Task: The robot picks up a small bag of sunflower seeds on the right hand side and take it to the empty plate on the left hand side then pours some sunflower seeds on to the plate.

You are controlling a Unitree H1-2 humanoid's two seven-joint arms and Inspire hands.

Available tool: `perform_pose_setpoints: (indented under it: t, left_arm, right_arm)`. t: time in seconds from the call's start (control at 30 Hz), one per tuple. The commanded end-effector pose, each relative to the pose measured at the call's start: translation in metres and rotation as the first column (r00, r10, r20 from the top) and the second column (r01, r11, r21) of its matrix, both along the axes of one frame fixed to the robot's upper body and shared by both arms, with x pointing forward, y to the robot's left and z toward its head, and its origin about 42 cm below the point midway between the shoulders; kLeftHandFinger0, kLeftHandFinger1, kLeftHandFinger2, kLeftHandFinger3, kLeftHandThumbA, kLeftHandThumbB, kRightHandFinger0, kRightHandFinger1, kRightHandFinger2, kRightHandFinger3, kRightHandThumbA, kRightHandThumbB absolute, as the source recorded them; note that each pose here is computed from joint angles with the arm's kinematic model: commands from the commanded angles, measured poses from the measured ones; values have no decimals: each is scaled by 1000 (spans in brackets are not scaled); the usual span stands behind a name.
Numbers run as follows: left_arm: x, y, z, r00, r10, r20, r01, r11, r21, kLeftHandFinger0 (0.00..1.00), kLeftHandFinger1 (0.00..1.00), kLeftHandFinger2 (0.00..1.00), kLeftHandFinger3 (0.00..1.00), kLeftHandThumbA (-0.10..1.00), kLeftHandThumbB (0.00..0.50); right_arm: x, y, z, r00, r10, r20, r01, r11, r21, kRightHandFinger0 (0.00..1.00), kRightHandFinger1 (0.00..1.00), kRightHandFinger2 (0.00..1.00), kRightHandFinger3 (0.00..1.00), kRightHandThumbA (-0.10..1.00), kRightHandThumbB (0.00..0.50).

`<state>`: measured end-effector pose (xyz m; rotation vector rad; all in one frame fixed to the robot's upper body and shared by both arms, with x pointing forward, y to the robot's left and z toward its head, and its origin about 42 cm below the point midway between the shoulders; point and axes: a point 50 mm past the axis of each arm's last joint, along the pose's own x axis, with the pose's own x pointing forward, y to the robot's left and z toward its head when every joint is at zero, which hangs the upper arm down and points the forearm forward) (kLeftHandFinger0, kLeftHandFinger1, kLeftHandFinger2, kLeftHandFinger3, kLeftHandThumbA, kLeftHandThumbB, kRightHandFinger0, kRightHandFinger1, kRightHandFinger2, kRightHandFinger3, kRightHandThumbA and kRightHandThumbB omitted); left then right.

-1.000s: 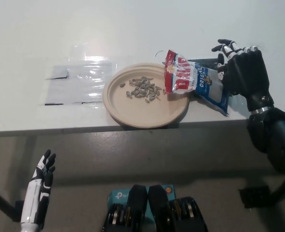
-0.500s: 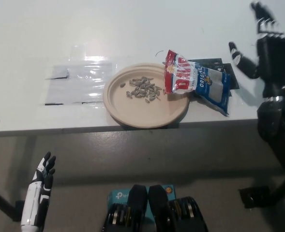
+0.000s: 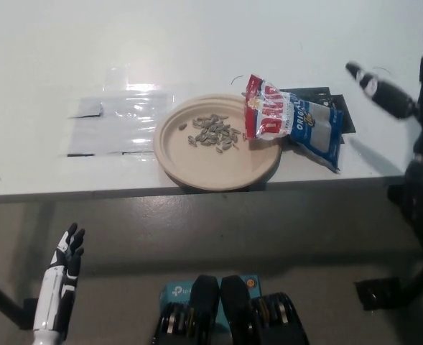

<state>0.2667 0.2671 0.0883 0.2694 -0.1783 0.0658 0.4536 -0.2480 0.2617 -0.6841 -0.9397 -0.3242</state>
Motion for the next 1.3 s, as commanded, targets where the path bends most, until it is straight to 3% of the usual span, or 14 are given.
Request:
perform_pose_setpoints:
  t: [0.0,0.1,0.17,0.33,0.4,0.5,0.67,0.8,0.9,1.27]
  left_arm:
    - [42,-2,39,989,-100,111,98,995,21,1000,1000,1000,1000,1000,71]
    - [52,-9,42,986,-116,122,115,993,21,1000,1000,1000,1000,1000,81]
    - [49,-11,39,987,-115,114,113,993,21,1000,1000,1000,1000,1000,79]
    - [38,-11,28,990,-113,84,112,994,15,1000,1000,1000,1000,1000,69]
    - [32,-11,23,991,-114,70,114,993,8,1000,1000,1000,1000,1000,58]
    - [20,-14,14,992,-121,48,120,993,8,1000,1000,1000,1000,1000,21]
    - [2,-13,2,991,-130,23,129,992,10,1000,1000,1000,1000,1000,55]
    - [-7,-13,-1,992,-124,-5,124,992,32,1000,1000,1000,1000,1000,91]
    - [-14,-12,-6,993,-116,-13,117,993,17,1000,1000,1000,1000,1000,91]
    - [-27,-10,-12,993,-119,-22,120,992,34,1000,1000,1000,1000,1000,101]
  right_arm:
    - [-176,39,62,848,388,360,-393,917,-63,1000,1000,1000,1000,1000,288]
    - [-186,48,10,902,365,230,-376,927,4,1000,1000,1000,1000,1000,221]
    - [-185,54,-31,939,317,131,-326,944,54,1000,1000,1000,1000,1000,224]
    - [-180,66,-72,960,280,12,-280,955,95,1000,1000,1000,1000,1000,255]
    - [-178,73,-87,962,272,-27,-268,958,98,1000,1000,1000,1000,1000,231]
    - [-176,78,-116,950,281,-133,-268,958,104,1000,1000,1000,1000,1000,240]
    - [-183,76,-154,910,292,-294,-255,954,158,1000,1000,1000,1000,1000,224]
    - [-187,71,-164,894,289,-342,-234,953,192,1000,1000,1000,1000,1000,226]
    - [-192,74,-170,876,308,-371,-246,947,204,1000,1000,1000,1000,1000,201]
    - [-204,78,-184,844,320,-432,-241,943,228,1000,1000,1000,1000,1000,245]
